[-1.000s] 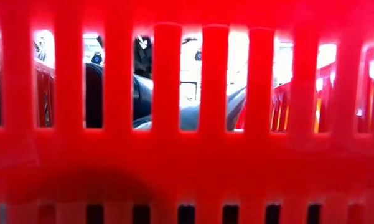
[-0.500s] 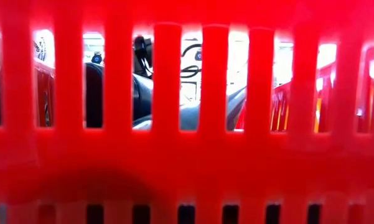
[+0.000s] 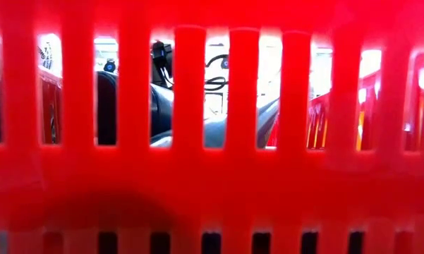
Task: Pick & Place Travel size toiletries
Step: Put the green shampoo into the green bin
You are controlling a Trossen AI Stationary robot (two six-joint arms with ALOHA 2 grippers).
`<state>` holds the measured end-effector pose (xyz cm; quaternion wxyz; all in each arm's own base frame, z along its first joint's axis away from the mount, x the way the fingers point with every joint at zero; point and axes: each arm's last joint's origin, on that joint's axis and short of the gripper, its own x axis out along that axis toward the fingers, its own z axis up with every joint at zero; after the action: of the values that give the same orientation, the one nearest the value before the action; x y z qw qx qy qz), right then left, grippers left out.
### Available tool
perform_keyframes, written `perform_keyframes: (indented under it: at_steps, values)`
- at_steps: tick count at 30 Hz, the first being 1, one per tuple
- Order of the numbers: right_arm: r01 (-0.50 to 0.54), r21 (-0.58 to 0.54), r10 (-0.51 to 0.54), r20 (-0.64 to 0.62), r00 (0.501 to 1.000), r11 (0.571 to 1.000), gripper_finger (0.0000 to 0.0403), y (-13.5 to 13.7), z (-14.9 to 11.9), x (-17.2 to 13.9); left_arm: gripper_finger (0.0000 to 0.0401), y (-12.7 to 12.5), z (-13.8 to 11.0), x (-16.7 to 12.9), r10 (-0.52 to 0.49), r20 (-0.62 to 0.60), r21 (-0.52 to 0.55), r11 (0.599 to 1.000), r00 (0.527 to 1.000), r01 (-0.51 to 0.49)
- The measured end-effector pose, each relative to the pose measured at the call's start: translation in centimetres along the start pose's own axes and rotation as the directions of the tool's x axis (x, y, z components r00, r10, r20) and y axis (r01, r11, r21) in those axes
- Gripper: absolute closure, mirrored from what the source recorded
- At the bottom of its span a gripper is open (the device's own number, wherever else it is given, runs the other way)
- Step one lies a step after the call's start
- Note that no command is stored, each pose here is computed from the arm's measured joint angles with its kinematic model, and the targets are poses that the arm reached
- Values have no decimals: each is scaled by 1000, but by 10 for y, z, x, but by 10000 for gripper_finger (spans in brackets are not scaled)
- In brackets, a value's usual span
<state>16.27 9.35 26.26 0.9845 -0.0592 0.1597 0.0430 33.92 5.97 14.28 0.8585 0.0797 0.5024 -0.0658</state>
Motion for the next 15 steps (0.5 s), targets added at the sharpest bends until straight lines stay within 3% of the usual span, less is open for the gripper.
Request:
perform_keyframes:
  at_steps: [8,15]
  values:
    - [0,1,0,0,1000,1000,401,0,0,0,82,0,-1,0,-4,-3,-10,1000,1000,4]
    - [0,0,0,0,1000,1000,401,0,0,0,147,-1,-1,1,-12,-6,-10,1000,1000,12]
